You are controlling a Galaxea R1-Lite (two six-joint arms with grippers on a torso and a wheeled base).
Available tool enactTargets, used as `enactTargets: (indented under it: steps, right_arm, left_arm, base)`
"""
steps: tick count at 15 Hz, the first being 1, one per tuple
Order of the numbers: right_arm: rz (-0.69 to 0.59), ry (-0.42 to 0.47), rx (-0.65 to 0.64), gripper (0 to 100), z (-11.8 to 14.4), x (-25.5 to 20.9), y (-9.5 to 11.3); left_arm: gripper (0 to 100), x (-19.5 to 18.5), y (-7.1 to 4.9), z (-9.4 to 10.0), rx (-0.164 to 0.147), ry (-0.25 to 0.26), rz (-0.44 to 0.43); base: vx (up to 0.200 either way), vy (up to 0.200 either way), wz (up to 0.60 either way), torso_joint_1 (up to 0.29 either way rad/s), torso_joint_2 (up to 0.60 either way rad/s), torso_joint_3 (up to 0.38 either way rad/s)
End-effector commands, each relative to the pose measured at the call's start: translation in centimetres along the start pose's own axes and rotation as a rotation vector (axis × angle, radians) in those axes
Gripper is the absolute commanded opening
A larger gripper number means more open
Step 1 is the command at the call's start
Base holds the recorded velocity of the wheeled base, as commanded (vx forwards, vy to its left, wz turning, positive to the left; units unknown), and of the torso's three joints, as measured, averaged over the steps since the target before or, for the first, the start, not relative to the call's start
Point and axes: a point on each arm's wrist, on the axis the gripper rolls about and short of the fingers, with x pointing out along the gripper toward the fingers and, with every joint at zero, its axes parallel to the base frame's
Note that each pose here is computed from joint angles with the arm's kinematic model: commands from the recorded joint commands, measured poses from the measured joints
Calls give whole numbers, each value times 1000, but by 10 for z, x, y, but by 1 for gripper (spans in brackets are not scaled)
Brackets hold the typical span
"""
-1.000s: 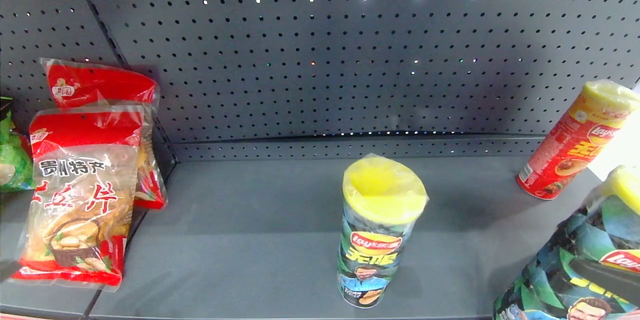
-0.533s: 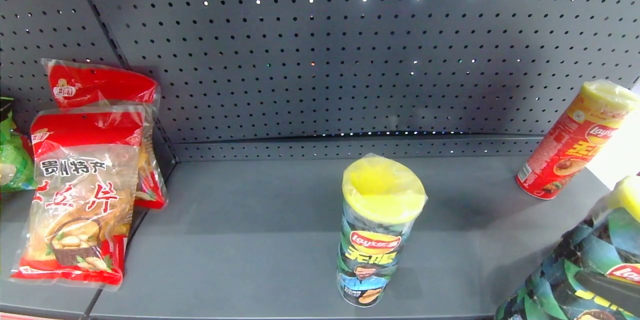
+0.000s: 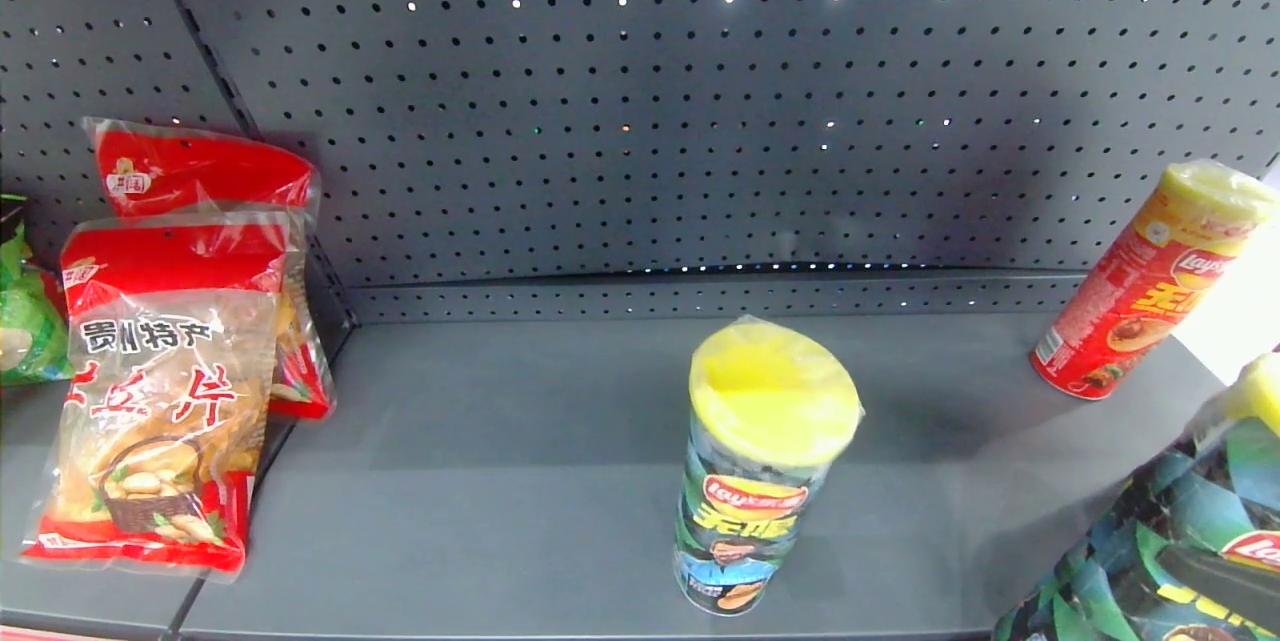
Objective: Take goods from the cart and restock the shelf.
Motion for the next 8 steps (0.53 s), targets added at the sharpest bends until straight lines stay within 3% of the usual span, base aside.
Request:
enactTargets:
  steps: [1,8]
  right_arm:
    - [-1,2,3,0,0,0,-1]
    - [-6,-23,-13,0,17,6,-10]
  left_arm:
    - [100,6,0,-13,3,10,14]
    - [100,6,0,-13,-4,11,19]
  base:
    - [0,0,0,0,0,0]
    - [0,0,0,0,0,0]
